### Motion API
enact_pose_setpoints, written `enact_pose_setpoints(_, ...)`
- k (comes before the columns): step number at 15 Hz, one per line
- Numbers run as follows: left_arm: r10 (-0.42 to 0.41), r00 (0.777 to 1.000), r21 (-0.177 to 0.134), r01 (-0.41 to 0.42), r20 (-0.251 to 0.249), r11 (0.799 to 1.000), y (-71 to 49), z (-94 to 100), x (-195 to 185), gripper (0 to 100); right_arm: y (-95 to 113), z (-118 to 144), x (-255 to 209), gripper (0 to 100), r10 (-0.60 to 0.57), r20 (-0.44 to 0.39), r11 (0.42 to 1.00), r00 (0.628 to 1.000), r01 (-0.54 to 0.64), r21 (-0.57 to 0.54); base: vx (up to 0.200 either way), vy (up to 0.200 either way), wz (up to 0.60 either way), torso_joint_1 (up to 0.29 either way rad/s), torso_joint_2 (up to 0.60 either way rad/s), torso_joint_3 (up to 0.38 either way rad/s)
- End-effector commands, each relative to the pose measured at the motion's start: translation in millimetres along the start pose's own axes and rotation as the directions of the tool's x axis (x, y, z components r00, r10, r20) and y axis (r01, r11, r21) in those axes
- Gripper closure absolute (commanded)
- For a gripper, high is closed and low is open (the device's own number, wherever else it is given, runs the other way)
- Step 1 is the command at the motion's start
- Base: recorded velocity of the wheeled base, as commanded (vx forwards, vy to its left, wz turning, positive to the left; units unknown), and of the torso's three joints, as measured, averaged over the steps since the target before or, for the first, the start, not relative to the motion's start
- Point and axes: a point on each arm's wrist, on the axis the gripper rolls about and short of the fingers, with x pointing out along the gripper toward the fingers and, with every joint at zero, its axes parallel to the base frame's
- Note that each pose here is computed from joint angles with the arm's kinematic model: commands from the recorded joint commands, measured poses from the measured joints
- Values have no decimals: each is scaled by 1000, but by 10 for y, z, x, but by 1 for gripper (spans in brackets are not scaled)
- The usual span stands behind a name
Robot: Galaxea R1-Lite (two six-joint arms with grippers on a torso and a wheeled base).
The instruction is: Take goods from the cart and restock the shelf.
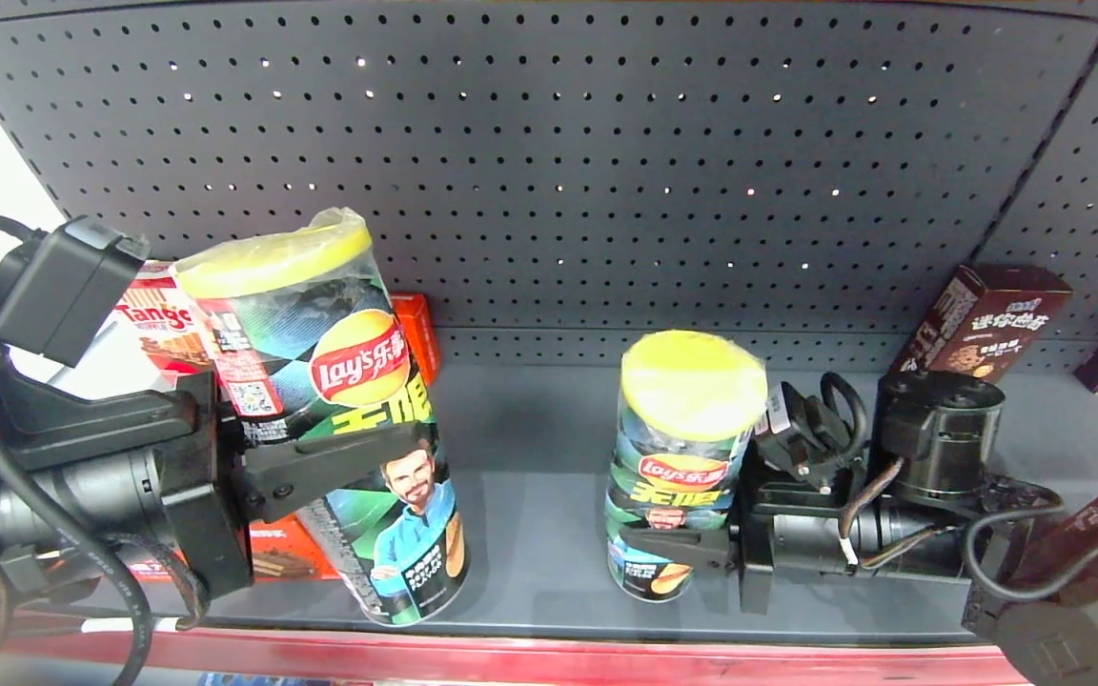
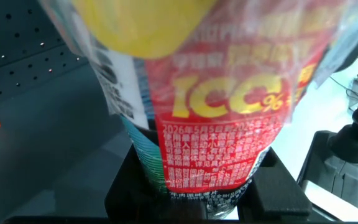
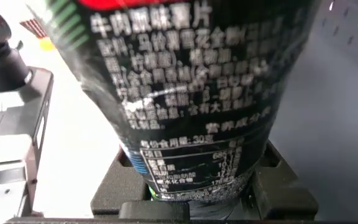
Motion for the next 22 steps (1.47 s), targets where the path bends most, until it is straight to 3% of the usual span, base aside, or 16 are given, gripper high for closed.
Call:
enact_pose_setpoints(1, 4, 1000, -1, -4, 0, 1000, 6, -2, -5, 100, 18, -30, -8, 100, 2, -8, 1000, 1000, -2, 7, 0, 0, 0, 0, 0, 0)
enact_pose_setpoints(9, 6, 1000, -1, -6, 0, 1000, 9, -2, -6, 100, -18, -135, 32, 100, 6, -31, 1000, 999, -5, 26, 0, 0, 0, 0, 0, 0)
enact_pose_setpoints(10, 6, 1000, -2, -6, -1, 1000, 9, -6, -6, 100, -13, -138, 27, 0, 4, -33, 1000, 999, -4, 26, 0, 0, 0, 0, 0, 0)
enact_pose_setpoints(22, 6, 1000, -7, -6, -9, 1000, -11, -56, -45, 100, 4, -25, -313, 0, -72, -16, 997, 997, 72, -9, 0, 0, 0, 0, 0, 0)
